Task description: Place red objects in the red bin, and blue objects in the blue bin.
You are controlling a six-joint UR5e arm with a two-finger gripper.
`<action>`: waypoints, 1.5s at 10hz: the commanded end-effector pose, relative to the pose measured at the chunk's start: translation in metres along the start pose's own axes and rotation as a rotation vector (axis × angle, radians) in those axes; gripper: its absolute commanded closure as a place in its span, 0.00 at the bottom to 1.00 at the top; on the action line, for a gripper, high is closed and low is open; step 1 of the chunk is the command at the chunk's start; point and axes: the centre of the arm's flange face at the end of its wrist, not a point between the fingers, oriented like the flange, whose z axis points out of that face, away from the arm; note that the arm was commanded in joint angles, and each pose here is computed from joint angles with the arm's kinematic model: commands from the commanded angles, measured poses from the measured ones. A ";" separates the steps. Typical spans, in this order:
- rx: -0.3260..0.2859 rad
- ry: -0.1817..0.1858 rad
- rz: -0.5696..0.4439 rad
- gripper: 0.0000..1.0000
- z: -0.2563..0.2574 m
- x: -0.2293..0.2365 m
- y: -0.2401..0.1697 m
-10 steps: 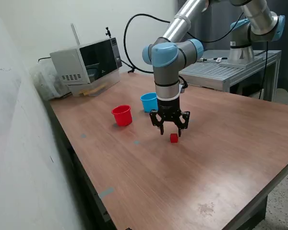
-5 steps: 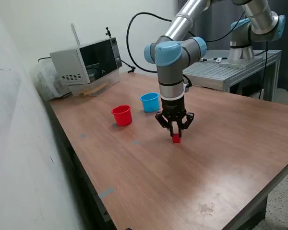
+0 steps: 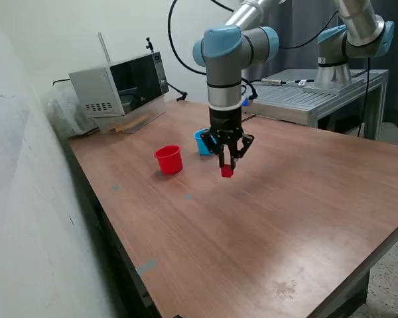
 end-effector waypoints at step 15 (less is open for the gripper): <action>0.012 -0.179 0.730 1.00 0.038 -0.255 -0.084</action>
